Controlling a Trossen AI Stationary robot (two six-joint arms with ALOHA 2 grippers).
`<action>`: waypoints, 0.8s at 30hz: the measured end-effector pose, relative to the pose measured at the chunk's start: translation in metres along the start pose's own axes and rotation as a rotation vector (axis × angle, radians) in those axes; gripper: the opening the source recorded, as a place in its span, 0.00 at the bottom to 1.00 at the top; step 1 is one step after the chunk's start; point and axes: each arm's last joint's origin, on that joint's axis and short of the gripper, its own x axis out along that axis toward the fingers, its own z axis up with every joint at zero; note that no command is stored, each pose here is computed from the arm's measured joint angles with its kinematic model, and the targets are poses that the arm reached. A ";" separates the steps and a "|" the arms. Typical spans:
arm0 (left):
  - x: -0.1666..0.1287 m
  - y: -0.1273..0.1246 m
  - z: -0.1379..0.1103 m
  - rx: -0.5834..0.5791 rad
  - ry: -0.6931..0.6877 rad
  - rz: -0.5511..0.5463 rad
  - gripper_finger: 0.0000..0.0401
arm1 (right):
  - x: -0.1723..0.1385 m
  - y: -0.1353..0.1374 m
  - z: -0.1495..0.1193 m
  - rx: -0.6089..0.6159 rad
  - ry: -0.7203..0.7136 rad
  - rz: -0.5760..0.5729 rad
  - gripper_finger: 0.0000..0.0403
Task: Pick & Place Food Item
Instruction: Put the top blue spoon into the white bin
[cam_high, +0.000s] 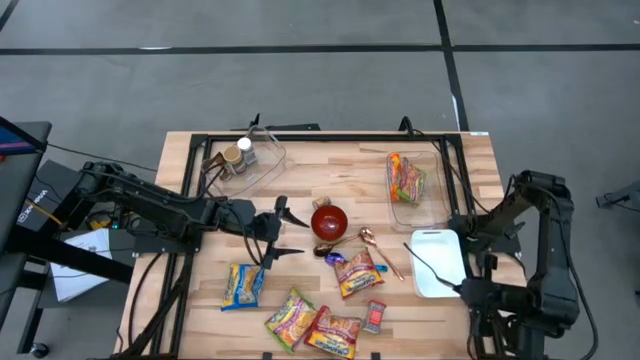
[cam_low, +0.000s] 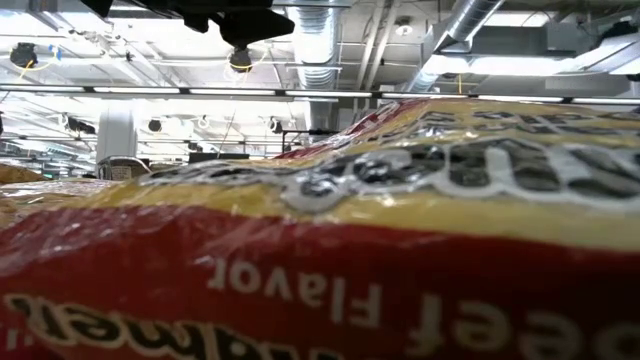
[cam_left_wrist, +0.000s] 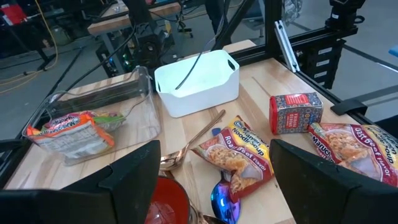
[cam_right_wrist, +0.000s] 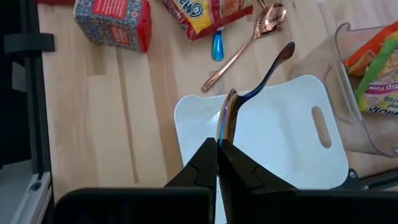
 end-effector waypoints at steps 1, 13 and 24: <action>0.000 0.000 0.000 0.000 0.000 0.000 0.74 | 0.000 0.000 0.000 -0.012 -0.006 -0.001 0.00; 0.000 0.000 0.000 0.001 -0.002 -0.004 0.74 | 0.005 -0.046 -0.011 -0.007 -0.044 0.034 0.00; 0.000 0.000 0.000 -0.028 -0.001 -0.002 0.74 | -0.003 -0.042 -0.048 -0.021 -0.103 0.094 0.00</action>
